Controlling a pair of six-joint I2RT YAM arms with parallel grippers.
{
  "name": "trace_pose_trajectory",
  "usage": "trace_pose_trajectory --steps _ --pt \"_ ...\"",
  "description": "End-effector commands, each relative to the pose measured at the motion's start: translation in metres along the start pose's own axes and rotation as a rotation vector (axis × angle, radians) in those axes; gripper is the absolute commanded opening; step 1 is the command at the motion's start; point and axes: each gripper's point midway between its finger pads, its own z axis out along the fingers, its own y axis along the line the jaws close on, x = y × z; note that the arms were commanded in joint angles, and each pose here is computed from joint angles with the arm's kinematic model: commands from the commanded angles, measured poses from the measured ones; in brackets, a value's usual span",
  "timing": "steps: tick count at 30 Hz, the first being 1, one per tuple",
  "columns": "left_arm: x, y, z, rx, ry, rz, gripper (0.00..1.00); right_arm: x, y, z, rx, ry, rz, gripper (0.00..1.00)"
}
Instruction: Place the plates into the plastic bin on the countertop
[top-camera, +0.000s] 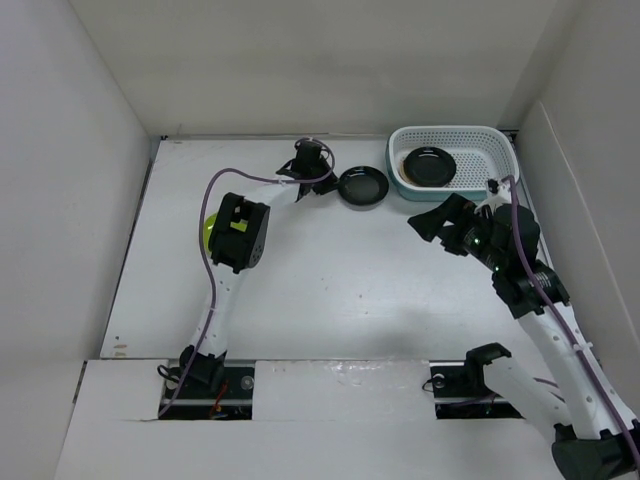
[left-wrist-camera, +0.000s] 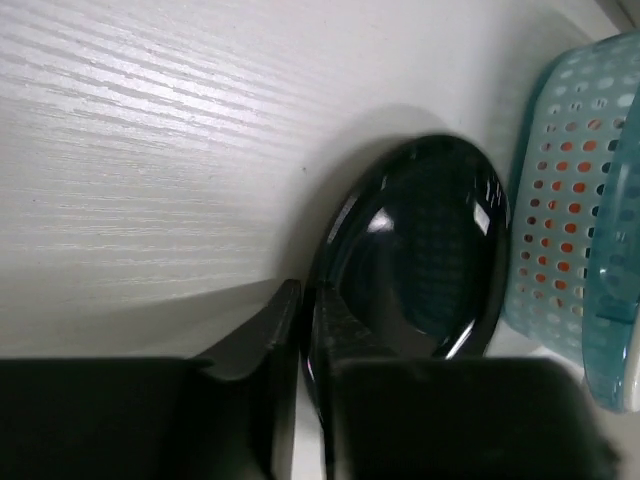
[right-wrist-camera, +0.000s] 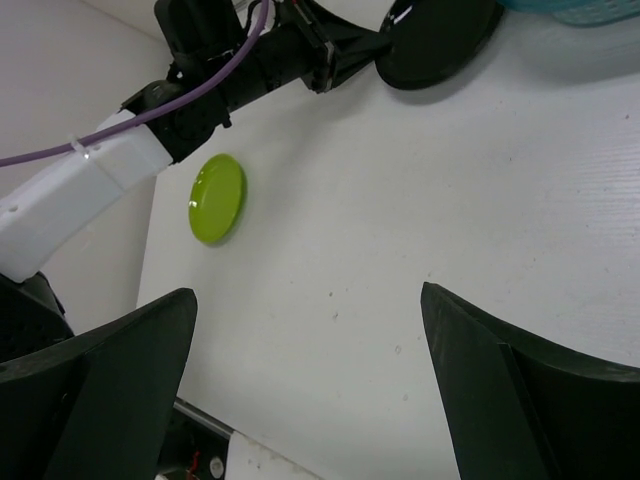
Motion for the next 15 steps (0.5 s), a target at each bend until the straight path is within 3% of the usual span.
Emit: trace_pose_trajectory --steps 1,3,5,6,8,9,12,13,15 --pt "0.009 0.016 -0.002 -0.075 0.041 0.032 0.00 0.001 0.000 0.012 -0.032 0.018 -0.005 1.00" --pt "-0.011 -0.004 -0.026 -0.027 -0.011 0.046 0.00 -0.001 -0.001 0.014 -0.032 0.017 -0.002 1.00" --pt "-0.010 0.007 -0.049 -0.043 -0.032 0.039 0.00 -0.002 -0.001 0.022 -0.049 0.013 -0.014 1.00" --pt "-0.040 -0.021 -0.086 0.014 -0.119 0.056 0.00 0.004 -0.002 0.026 -0.063 0.032 -0.024 1.00" --pt "-0.037 -0.018 -0.116 0.010 -0.127 0.073 0.00 0.004 -0.005 0.039 -0.064 0.045 -0.022 1.00" --pt "-0.047 -0.037 -0.150 0.035 -0.156 0.089 0.00 0.007 -0.003 0.045 -0.076 0.059 -0.034 1.00" --pt "-0.031 -0.039 -0.187 0.060 -0.137 0.108 0.00 0.014 -0.008 0.069 -0.076 0.104 -0.028 1.00" --pt "-0.035 -0.064 -0.218 0.156 -0.166 0.128 0.00 0.018 -0.010 0.075 -0.076 0.123 -0.023 1.00" --pt "-0.021 -0.055 -0.232 0.159 -0.152 0.128 0.00 0.022 -0.006 0.091 -0.103 0.158 -0.024 1.00"
